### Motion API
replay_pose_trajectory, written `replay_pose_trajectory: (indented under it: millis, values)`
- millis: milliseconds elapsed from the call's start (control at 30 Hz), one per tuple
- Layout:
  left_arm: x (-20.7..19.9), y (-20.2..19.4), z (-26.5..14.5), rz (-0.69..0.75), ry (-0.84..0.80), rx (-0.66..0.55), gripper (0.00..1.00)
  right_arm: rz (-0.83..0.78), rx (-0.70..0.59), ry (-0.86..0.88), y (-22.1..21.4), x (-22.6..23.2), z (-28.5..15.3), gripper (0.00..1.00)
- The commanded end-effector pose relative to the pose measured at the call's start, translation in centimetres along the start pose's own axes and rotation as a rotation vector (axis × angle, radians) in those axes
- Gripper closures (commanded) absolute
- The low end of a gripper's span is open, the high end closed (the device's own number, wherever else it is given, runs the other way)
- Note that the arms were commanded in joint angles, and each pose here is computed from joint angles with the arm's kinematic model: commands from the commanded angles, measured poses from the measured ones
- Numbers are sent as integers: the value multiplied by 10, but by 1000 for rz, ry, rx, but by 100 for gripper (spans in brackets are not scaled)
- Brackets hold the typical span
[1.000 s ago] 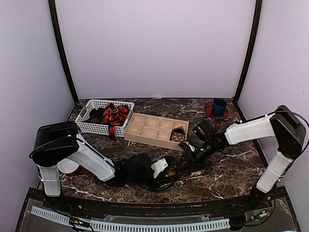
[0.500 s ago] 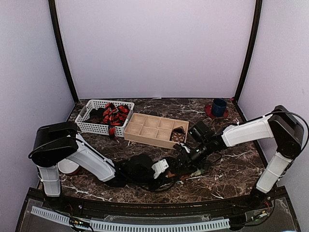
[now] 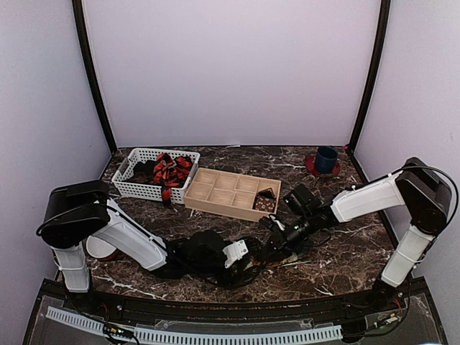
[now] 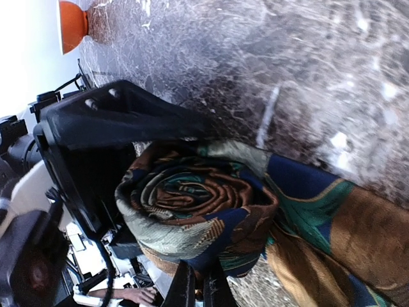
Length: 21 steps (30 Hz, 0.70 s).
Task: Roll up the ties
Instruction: Roll the tie at the center of the board.
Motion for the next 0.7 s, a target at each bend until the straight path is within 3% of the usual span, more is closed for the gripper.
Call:
replay_pose_trajectory:
  millis: [0,267,667]
  values:
    - [0,15,-19,42,8,-57,19,110,-10,-138,-11,-53,-2,100]
    - [-3,27,-12,4,-12,-121,14,151,-13,-265,-3,-91,-12,100]
    - [-4,38,21,51,-17,-160,17,138,11,-329,1,-99,-12,100]
Point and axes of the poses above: each gripper's point midway between its finger pads, its own z axis out along the fingers, its own x axis along the line the jaws close on, y = z × x, the point moved 1 cm from there along -z, back along the fingers, and after that the axes turned 9 degrees about z, right-handed, at the moved point
